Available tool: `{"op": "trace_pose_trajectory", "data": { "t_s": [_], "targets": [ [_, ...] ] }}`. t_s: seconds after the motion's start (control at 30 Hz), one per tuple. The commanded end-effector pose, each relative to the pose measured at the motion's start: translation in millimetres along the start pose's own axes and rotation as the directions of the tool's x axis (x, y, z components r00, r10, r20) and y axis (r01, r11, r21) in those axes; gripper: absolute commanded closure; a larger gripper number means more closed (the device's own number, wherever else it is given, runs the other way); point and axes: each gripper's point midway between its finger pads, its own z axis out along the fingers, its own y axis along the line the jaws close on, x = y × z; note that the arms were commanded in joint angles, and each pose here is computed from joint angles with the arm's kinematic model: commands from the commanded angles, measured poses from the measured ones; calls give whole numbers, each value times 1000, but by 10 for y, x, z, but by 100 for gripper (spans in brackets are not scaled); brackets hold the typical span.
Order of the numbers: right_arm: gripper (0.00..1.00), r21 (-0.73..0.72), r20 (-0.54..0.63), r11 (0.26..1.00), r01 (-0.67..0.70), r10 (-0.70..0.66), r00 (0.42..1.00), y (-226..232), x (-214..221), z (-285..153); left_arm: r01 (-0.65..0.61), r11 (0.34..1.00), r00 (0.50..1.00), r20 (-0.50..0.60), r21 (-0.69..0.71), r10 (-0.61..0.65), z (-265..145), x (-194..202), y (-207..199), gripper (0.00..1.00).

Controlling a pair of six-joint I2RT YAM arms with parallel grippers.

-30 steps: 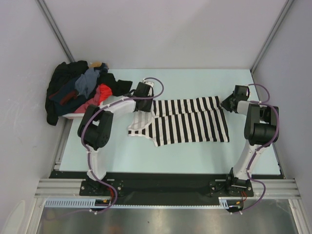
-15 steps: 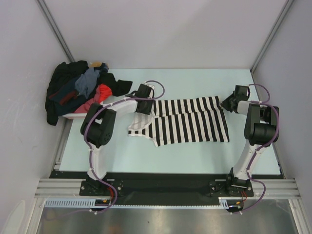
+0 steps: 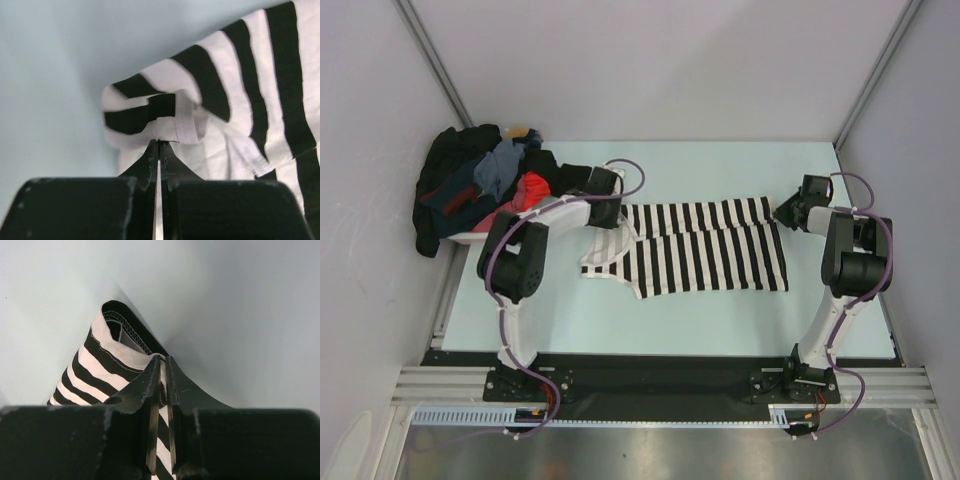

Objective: Fold and stack the tank tops
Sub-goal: Fold the tank top

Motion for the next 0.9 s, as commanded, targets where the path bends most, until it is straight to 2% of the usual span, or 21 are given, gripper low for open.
{"op": "trace_pose_trajectory", "data": {
  "t_s": [0.0, 0.2, 0.33, 0.47, 0.73, 0.87],
  "targets": [
    [87, 29, -23, 1000, -11, 12, 1000, -75, 38, 68, 121, 988, 986, 100, 96, -130, -304, -331, 186, 100],
    [91, 31, -35, 1000, -3, 5, 999, -64, 55, 95, 169, 955, 977, 87, 244, -196, -346, -370, 149, 100],
    [96, 46, -51, 999, 3, 0, 999, -78, 82, 98, 223, 945, 959, 117, 239, -256, -411, -393, 290, 100],
    [98, 48, -48, 999, 5, -3, 999, -72, 82, 95, 347, 904, 906, 161, 251, -392, -483, -460, 635, 100],
    [100, 65, -45, 998, 13, -10, 999, -92, 111, 58, 433, 878, 861, 195, 206, -470, -423, -551, 995, 99],
    [100, 68, -43, 998, 15, -12, 999, -98, 125, 33, 436, 880, 851, 232, 187, -471, -408, -662, 1072, 73]
  ]
}}
